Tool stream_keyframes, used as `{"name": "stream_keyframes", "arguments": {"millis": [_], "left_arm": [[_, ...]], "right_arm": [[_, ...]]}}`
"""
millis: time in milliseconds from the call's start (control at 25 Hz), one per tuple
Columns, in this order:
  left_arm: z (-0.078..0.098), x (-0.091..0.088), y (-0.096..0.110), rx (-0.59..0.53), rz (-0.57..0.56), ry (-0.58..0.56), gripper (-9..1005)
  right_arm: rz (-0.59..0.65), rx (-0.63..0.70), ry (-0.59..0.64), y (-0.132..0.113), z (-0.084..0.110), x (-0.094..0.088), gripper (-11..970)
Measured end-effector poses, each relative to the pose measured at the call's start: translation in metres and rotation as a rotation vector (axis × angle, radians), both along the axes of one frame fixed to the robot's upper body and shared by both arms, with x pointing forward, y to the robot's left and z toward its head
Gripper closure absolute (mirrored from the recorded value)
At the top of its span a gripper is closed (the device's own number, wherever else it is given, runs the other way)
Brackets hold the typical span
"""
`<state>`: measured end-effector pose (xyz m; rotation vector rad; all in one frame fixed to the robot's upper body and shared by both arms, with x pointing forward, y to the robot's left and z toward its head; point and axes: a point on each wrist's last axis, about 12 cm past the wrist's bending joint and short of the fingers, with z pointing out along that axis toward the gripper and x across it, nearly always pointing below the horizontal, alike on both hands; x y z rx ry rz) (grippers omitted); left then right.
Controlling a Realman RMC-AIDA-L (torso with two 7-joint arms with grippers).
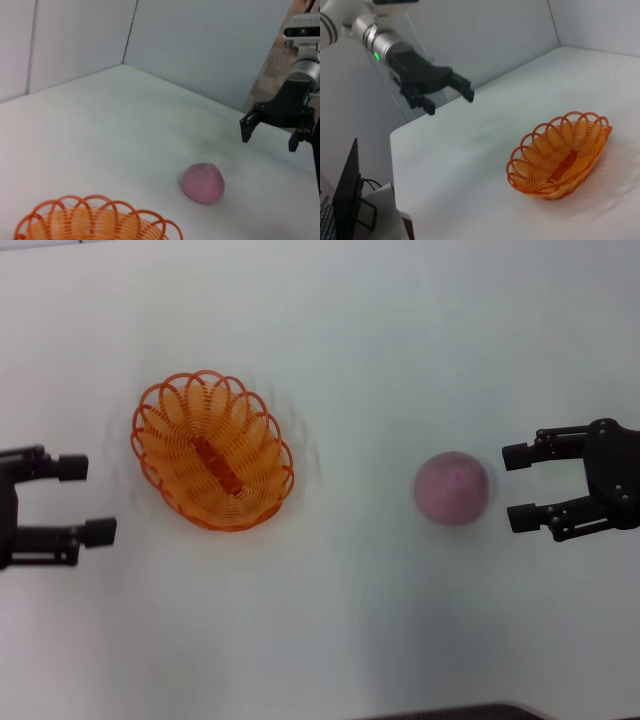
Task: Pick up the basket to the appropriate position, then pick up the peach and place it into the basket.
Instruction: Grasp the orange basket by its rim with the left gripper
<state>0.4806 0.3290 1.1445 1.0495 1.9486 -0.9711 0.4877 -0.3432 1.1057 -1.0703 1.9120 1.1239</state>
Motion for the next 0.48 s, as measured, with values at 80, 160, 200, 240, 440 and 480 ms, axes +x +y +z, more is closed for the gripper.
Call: {"name": "stream_keyframes", "arguments": {"millis": [80, 160, 200, 240, 440, 480], "left_arm": [[0.009, 0.007, -0.002, 0.012, 0.005, 0.000, 121], [0.020, 0.017, -0.003, 0.022, 0.020, 0.013, 122], [0.025, 0.021, -0.003, 0.023, 0.028, 0.024, 122], [0.030, 0.026, -0.004, 0.025, 0.036, 0.034, 122], [0.054, 0.051, -0.008, 0.046, 0.072, 0.100, 122], [0.056, 0.054, -0.009, 0.053, 0.076, 0.110, 122]], "right_arm": [[0.001, -0.001, -0.003, 0.000, 0.000, 0.001, 90], [0.002, -0.002, -0.005, 0.000, 0.000, 0.001, 90], [0.001, -0.001, -0.006, 0.000, 0.000, 0.001, 90], [0.001, -0.001, -0.007, 0.000, 0.000, 0.001, 90], [0.001, -0.001, -0.007, 0.000, 0.000, 0.001, 89], [0.001, -0.001, -0.007, 0.000, 0.000, 0.001, 89]]}}
